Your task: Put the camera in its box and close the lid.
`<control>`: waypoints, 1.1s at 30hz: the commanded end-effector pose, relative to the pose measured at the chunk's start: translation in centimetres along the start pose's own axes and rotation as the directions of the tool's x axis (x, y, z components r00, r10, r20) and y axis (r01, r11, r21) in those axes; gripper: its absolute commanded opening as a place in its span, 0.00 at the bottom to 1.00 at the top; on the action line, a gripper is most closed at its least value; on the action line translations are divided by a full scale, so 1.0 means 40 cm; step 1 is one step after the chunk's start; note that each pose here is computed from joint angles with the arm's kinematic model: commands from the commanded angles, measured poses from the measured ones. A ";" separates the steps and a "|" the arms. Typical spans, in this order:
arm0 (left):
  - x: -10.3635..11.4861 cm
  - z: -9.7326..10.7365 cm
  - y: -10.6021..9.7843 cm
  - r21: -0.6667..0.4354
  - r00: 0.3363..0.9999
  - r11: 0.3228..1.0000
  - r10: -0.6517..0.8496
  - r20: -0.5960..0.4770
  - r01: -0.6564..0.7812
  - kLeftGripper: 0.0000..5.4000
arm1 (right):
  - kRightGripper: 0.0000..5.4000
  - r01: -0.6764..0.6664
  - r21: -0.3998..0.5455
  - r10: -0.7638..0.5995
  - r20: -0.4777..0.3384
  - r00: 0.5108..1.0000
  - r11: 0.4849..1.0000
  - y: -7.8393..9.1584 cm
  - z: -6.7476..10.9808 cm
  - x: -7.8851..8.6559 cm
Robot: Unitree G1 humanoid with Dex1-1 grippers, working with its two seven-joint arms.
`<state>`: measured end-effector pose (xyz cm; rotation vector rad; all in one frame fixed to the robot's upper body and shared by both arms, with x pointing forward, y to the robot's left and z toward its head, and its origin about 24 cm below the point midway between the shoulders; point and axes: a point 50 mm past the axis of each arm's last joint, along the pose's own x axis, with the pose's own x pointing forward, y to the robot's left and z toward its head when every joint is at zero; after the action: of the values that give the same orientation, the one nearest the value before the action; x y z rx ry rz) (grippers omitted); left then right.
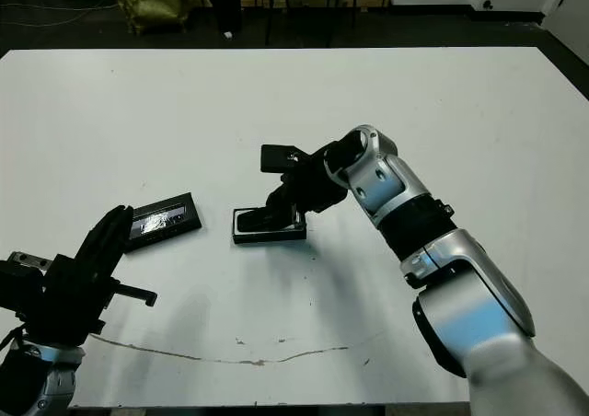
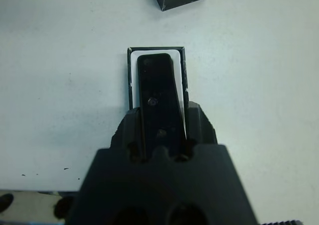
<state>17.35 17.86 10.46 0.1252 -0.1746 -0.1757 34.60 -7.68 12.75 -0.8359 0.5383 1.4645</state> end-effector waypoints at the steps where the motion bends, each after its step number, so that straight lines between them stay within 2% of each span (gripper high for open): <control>1: -0.006 -0.011 -0.001 -0.001 1.000 1.000 0.001 -0.026 -0.001 0.00 | 0.11 -0.042 0.022 0.043 -0.011 0.999 0.999 0.020 -0.012 0.031; 5: -0.005 -0.011 -0.003 0.004 1.000 1.000 0.003 -0.025 -0.003 0.00 | 0.11 -0.048 0.044 0.049 -0.012 0.999 0.998 0.026 -0.013 0.040; 10: -0.007 -0.011 -0.002 0.007 1.000 1.000 0.007 -0.028 -0.007 0.00 | 0.11 -0.048 0.015 0.049 -0.019 0.999 0.999 0.033 -0.007 0.047; 16: -0.007 -0.010 0.002 0.008 0.999 1.000 0.014 -0.038 -0.013 0.00 | 0.11 -0.037 0.051 0.037 -0.009 0.999 0.998 0.031 -0.006 0.048; 21: -0.005 -0.010 0.002 -0.002 0.999 1.000 0.018 -0.034 -0.018 0.00 | 0.31 0.018 -0.046 -0.020 -0.033 0.999 0.999 0.025 -0.003 0.041; 33: -0.004 -0.007 0.004 0.011 0.999 1.000 0.010 -0.032 -0.009 0.00 | 0.77 0.033 -0.039 -0.035 -0.033 0.999 0.999 0.024 -0.005 0.035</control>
<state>17.34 17.85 10.64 0.1262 -0.1740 -0.1670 34.35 -6.92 12.78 -0.9167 0.4602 1.4027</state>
